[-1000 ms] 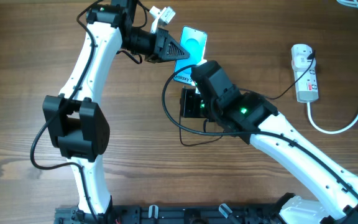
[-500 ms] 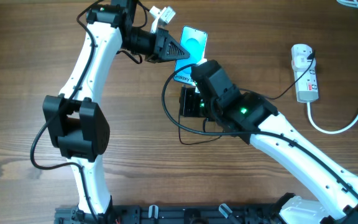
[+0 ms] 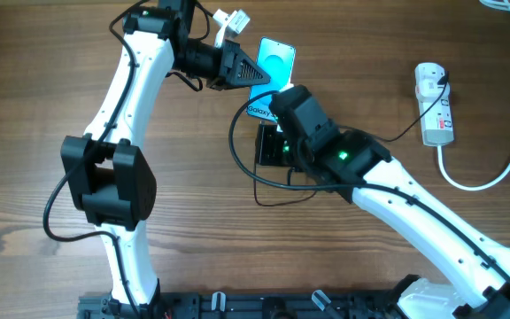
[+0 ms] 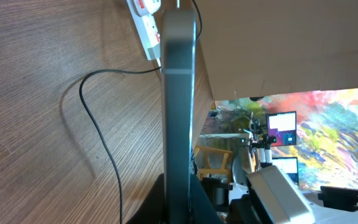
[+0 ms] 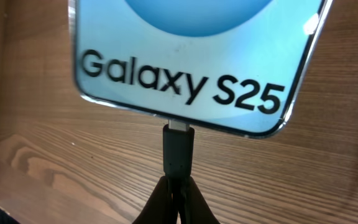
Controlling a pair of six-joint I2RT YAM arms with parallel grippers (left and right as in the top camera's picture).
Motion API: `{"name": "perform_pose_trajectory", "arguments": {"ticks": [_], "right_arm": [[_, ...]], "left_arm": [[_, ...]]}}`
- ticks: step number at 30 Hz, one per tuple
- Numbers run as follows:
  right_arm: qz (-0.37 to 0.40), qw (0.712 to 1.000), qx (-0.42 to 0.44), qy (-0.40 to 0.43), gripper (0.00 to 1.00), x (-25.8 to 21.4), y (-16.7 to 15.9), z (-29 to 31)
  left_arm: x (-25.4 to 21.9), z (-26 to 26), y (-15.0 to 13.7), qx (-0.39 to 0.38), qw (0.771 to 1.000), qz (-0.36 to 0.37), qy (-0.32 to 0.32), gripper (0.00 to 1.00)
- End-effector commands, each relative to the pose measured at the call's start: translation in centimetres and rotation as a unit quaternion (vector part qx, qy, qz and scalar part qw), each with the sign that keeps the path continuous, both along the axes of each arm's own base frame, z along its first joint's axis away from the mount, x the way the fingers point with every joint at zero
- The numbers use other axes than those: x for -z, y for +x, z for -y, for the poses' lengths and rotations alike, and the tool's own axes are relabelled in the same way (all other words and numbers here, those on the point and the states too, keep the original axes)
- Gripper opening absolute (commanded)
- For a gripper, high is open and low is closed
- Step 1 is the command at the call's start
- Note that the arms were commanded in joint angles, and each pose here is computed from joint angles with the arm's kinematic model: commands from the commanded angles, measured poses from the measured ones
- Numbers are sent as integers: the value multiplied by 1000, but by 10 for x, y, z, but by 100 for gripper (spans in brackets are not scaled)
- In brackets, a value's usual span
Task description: Plug charger to phone and switch on socket
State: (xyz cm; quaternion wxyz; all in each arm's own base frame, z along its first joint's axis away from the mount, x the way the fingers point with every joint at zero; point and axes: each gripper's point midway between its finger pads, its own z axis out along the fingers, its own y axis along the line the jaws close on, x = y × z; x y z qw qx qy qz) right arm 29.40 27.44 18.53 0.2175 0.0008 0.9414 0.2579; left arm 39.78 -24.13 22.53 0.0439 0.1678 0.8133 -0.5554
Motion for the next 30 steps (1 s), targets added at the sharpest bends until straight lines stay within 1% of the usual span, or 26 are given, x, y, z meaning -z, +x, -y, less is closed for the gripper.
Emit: {"name": "perform_pose_trajectory", "arguments": {"ticks": [1, 5, 13, 30], "right_arm": [[3, 1000, 12, 3, 5, -2, 7, -2], [4, 1000, 12, 2, 5, -2, 7, -2], [-3, 1000, 3, 8, 5, -2, 3, -4], [6, 1000, 6, 11, 5, -5, 7, -5]], "left_arm": [[-25, 2, -4, 6, 999, 25, -28, 4], [-25, 2, -4, 8, 999, 30, -28, 4], [-16, -1, 3, 1, 999, 50, 0, 4], [-17, -1, 4, 0, 999, 51, -1, 4]]}}
